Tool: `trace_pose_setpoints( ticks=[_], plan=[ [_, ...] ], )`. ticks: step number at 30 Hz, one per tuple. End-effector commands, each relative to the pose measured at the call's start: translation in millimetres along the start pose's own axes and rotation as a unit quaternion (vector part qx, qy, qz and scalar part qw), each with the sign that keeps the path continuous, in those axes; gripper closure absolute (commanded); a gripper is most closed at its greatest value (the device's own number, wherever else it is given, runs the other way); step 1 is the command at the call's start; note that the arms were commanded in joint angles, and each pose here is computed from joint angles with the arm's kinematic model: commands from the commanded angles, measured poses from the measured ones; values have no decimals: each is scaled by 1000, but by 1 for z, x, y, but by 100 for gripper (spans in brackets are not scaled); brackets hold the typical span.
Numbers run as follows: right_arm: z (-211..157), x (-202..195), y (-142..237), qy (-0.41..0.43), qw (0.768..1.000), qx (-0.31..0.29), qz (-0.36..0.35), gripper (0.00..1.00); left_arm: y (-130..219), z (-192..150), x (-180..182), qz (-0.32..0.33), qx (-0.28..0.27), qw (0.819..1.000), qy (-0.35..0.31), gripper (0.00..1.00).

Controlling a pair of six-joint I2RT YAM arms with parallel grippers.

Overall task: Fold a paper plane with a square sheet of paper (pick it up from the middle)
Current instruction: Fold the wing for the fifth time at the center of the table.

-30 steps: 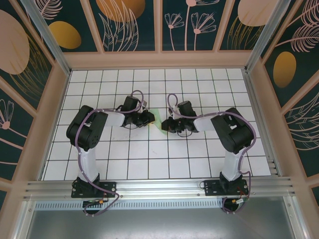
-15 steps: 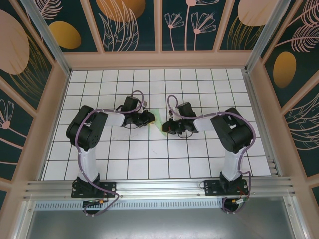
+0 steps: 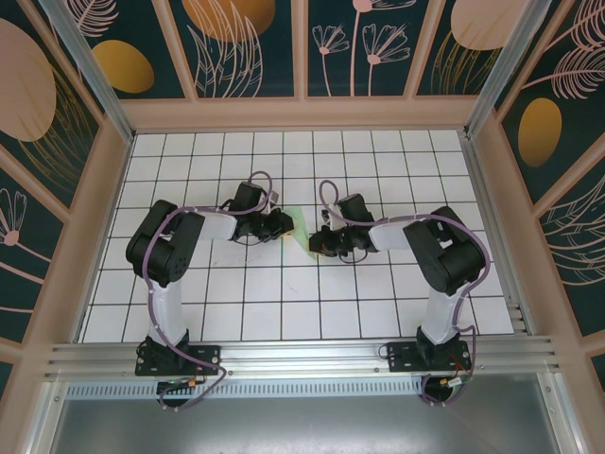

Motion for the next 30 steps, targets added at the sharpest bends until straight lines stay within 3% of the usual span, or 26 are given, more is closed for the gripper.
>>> trace_pose_setpoints(
  ticks=[1,9,20,30],
  plan=[
    [-14,1,2,-1,1000,19,-3,87,-11,4,59,98,-24,995,27,83],
    [-25,-14,-9,-13,999,44,-25,94,-11,3,60,99,-24,994,29,83],
    [-22,-2,5,3,999,36,-27,89,-11,4,62,103,-25,994,30,82],
    [-40,-19,-1,-23,997,58,-49,90,-13,9,59,108,-31,993,30,83]
  ],
)
Point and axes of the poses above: each hand's point on the last joint's axis, 136 mm out from that joint toward the fingers, its own y axis back along the fingers, its own x axis along the line the jaws close on, z = x × y, the point moved 2 cm from there along y, back along the fingers, and after that the axes turned 14 degrees about y, right-handed, at the moved point
